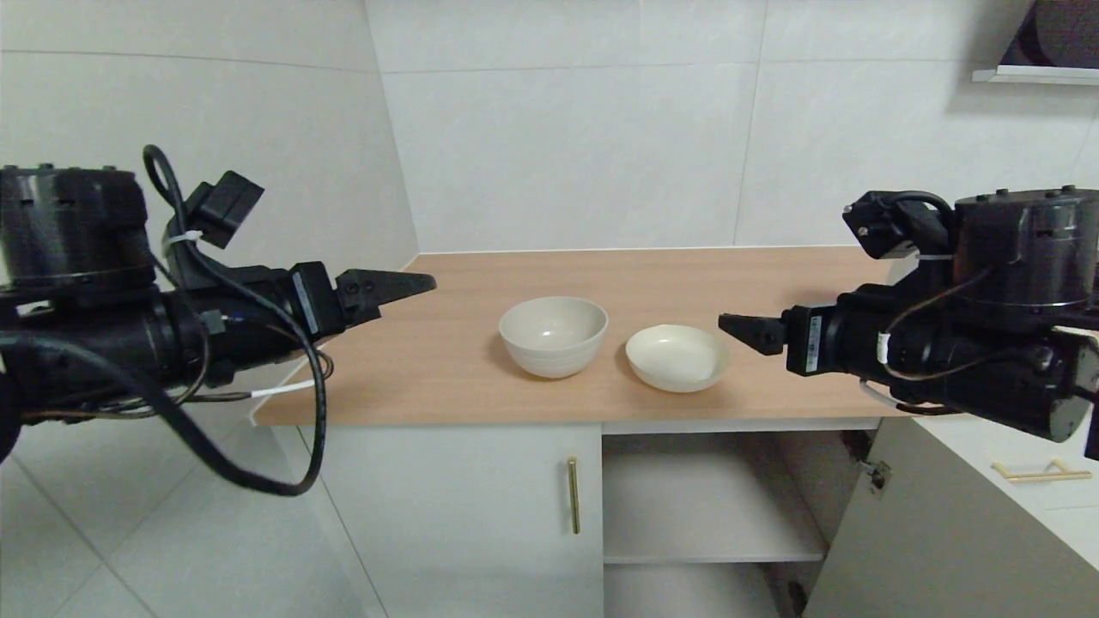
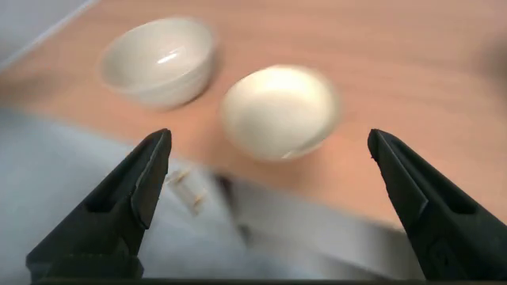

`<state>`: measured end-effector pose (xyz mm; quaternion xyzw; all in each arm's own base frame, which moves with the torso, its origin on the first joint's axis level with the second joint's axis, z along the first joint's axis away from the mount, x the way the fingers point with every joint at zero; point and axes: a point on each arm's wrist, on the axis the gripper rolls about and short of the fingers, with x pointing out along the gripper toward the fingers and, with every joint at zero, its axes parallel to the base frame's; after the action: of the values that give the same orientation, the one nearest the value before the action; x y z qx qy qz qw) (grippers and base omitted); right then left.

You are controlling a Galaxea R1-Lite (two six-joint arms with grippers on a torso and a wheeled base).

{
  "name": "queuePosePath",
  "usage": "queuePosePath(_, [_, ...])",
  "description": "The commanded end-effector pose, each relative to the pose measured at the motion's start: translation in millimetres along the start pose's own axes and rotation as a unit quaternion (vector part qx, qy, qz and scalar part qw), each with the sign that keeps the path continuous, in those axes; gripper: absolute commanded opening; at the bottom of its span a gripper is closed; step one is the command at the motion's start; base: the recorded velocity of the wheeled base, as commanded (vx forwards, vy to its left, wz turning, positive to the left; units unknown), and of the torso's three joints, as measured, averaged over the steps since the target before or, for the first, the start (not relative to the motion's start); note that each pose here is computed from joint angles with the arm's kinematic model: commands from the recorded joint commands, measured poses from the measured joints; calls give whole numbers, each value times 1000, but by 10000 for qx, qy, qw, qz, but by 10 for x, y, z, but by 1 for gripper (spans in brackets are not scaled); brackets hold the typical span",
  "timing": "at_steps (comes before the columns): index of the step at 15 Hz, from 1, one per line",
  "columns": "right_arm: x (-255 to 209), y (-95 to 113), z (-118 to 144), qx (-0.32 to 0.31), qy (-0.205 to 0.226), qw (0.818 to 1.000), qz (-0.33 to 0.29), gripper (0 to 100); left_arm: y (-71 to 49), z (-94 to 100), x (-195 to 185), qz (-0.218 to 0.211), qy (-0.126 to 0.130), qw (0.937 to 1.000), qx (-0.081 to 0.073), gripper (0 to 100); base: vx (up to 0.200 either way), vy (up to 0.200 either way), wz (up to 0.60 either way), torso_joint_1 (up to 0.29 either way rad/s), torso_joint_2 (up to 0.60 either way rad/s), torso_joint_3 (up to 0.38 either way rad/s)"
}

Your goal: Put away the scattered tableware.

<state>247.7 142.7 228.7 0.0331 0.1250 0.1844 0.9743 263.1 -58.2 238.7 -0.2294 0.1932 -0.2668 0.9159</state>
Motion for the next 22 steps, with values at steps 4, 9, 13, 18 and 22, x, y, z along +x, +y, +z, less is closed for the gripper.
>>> queuePosePath(4, [407,69,246,185,-282,9989,-336,100,18,60,676,44,803,9960,-389,100,0,0,0,0,0,0])
queuePosePath(9, [572,122,604,1783,-294,9808,-735,100,-56,124,1012,443,1149,9871,-1024,100,0,0,0,0,0,0])
queuePosePath(13, [854,98,277,1295,661,9846,-976,100,23,-141,1486,1504,1006,9795,-882,100,0,0,0,0,0,0])
queuePosePath(18, [1087,-112,86,1262,1535,9741,-1081,100,85,-198,1556,1592,1065,9774,-895,100,0,0,0,0,0,0])
queuePosePath(22, [1200,-184,-46,1181,1726,9704,-1206,100,188,-254,1735,1702,1051,9722,-1214,100,0,0,0,0,0,0])
